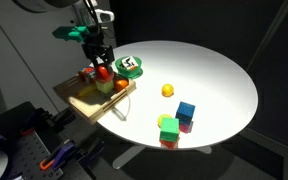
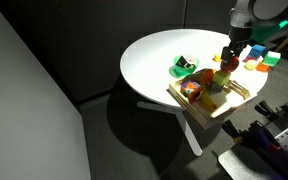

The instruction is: Put the big red apple on top of the two stacked toy blocks in the box

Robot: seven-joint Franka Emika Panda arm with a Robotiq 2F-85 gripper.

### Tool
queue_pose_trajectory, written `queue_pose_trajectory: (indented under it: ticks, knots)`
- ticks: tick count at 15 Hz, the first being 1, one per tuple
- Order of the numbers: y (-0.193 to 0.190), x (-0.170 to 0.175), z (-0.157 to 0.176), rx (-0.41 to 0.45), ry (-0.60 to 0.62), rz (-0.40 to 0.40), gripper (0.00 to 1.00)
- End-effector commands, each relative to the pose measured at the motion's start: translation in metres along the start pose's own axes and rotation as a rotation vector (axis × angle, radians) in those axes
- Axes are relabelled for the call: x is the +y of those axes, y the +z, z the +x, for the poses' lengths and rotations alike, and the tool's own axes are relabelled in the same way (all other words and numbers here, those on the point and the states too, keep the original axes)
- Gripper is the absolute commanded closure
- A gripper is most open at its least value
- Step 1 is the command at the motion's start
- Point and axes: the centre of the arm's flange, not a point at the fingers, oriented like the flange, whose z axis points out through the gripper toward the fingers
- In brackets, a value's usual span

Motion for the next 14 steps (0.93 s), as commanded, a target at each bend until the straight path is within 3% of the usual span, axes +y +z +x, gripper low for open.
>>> queue_pose_trajectory:
  ticks: [1, 6, 8, 11, 14]
  knots:
    - [-0.0002, -0.0053, -0.0051, -0.007, -0.011, -0.005, 0.47]
    - [0.0015, -0.0089, -0.0059, -0.018, -0.015, -0.004, 0.47]
    - [0.0034, -0.0086, -0.0049, -0.024, -0.014, -0.005, 0.06]
    - [0.0049, -0.0082, -0.0052, -0.027, -0.013, -0.005, 0.00]
    - [0.0039, -0.0071, -0.0059, -0.025, -0.010, -0.003, 0.00]
